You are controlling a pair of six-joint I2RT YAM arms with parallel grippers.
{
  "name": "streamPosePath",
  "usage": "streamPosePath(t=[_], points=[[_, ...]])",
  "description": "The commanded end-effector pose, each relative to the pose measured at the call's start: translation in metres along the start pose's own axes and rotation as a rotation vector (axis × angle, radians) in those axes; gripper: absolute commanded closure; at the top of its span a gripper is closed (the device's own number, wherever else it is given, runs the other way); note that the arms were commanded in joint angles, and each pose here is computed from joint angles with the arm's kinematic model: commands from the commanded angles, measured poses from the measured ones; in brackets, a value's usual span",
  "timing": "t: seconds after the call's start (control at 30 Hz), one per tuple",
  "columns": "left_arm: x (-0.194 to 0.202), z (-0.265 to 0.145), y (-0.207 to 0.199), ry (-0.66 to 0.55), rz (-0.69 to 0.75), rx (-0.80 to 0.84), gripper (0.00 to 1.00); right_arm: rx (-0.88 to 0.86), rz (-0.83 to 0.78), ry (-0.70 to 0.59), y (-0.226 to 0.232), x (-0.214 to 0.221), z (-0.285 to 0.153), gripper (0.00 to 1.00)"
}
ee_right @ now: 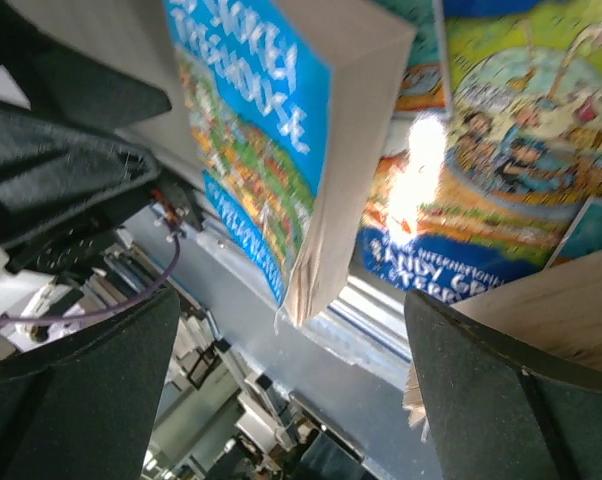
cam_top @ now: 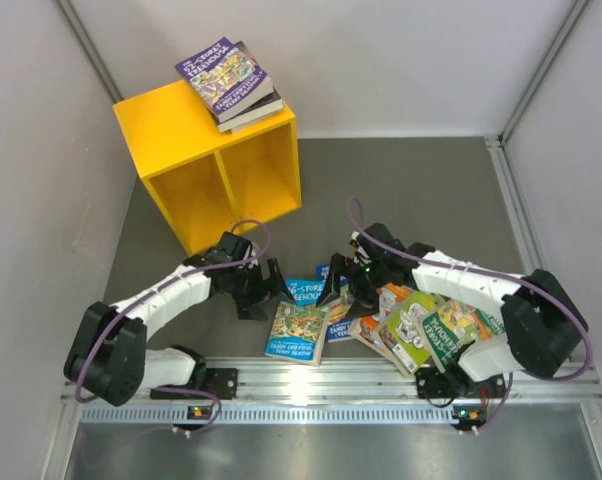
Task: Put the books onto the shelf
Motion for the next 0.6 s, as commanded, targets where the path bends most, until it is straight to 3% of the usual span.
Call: streamPosePath(t=[0.0, 0.23, 0.4, 0.5, 0.57], points=[[0.000, 0.003, -0.005, -0.015, 0.024, 0.071, 0.01, 0.014, -0.021, -0.083, 0.005, -0.013, 0.013, 0.07], [0.005, 0.015, 0.003, 0.004, -0.010, 0.112, 0.07, 0.185, -0.019, -0.140, -0.018, -0.033, 0.048, 0.07], [0.003, 0.024, -0.001, 0.012, -0.024, 0.207, 0.12, 0.198, -0.034, -0.121, -0.021, -0.032, 0.076, 0.09], [0.003, 0.028, 0.000, 0.026, -0.029, 0.226, 0.17, 0.199, -0.031, -0.098, -0.026, -0.030, 0.087, 0.16], [0.003, 0.030, 0.001, 0.032, -0.029, 0.230, 0.21, 0.208, -0.034, -0.089, -0.029, -0.028, 0.089, 0.28]])
Point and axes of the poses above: each gripper's point midway between its finger pads, its own z axis out along the fingers, its own y axis along the line the jaws close on, x = y × z, the point moved 8 cm from there along -z, back along the fingers, and after that the axes turned 2 degrees about z, right-handed, at the moved point
